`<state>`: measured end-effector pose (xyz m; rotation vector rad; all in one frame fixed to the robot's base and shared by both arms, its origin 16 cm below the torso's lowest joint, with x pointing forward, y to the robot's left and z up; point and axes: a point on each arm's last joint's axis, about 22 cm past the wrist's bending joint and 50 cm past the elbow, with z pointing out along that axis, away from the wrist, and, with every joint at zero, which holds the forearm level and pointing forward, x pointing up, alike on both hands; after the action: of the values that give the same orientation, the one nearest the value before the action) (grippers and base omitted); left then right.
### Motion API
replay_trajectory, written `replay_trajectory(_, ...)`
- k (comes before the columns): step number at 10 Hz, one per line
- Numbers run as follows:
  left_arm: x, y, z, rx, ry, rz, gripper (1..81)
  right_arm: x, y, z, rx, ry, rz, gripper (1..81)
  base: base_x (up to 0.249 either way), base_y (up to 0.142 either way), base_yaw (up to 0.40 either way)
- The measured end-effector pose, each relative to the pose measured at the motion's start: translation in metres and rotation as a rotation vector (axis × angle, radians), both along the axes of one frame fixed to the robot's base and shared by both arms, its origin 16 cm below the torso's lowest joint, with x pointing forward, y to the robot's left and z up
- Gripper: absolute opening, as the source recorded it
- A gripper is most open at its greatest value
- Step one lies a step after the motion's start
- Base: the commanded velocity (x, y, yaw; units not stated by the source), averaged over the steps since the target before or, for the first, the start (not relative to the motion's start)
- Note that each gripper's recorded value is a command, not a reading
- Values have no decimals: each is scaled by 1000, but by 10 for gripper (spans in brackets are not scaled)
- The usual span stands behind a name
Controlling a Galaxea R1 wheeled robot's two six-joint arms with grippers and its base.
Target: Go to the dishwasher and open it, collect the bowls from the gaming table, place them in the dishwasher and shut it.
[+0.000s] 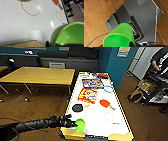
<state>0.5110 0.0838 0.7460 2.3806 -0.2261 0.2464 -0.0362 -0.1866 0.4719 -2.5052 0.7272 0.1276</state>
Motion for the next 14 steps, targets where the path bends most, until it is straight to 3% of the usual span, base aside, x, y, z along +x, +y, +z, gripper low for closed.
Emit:
replay_trajectory(1, -11, 35, 10, 33, -17, 13, 10, 8, 0, 0, 0, -22, 1, 10, 0, 0, 0)
replay_trajectory(2, -32, 55, 14, 55, -18, 10, 10, 16, 1, 1, 0, -47, 2, 10, 0, 0, 0)
replay_trajectory(4, -82, 73, 11, 66, -3, -7, 10, 30, 2, 1, -2, -85, 3, 10, 0, 0, 0)
replay_trajectory(6, -140, 95, -12, 94, 26, -14, 10, 38, -3, -4, -26, -118, 10, 10, 0, 0, 0)
replay_trajectory(8, -197, 108, -40, 99, 53, -14, 10, 50, 6, -7, -33, -154, 25, 10, 0, 0, 0)
replay_trajectory(10, -248, 135, -76, 145, 60, -13, 10, 59, 9, -9, -46, -194, 42, 10, 0, 0, 0)
replay_trajectory(14, -309, 150, -133, 167, 42, -36, 10, 61, -5, -15, -84, -215, 55, 10, 0, 0, 0)
